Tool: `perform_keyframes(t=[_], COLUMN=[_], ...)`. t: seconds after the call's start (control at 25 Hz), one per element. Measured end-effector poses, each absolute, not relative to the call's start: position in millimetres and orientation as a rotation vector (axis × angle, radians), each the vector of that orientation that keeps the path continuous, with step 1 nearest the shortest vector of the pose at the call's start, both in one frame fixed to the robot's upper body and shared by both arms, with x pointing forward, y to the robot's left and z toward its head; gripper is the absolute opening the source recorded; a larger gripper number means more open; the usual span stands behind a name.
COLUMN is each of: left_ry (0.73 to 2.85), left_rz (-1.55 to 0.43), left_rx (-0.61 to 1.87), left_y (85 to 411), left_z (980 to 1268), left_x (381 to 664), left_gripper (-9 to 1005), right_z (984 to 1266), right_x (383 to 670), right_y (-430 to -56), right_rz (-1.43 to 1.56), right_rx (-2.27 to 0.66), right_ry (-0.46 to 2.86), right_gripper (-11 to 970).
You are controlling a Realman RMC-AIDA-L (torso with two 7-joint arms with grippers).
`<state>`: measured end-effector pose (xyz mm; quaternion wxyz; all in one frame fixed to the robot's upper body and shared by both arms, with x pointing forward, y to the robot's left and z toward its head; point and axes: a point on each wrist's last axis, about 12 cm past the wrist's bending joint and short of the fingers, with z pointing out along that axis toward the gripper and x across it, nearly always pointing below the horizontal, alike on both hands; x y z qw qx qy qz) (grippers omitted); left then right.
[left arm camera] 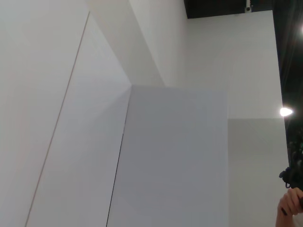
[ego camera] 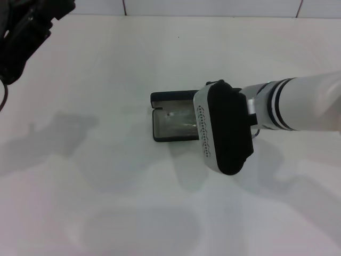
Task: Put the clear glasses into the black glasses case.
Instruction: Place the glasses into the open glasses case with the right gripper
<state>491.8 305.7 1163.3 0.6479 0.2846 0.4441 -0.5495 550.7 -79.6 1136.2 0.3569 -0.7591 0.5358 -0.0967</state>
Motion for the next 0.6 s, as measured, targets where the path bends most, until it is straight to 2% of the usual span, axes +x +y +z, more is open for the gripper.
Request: perform_keyframes(t=[0.6], left_ry=[1.006], left_rz=[-1.254], left_rx=[0.643], left_y=[303.6], left_z=[1162.6], left_x=[491.5], left_gripper=[57], right_z=[1133.2], right_x=[554.6], right_y=[-78.9], right_rz=[-0.290], right_rx=[-1.949], right_ry=[1.384], right_gripper=[112])
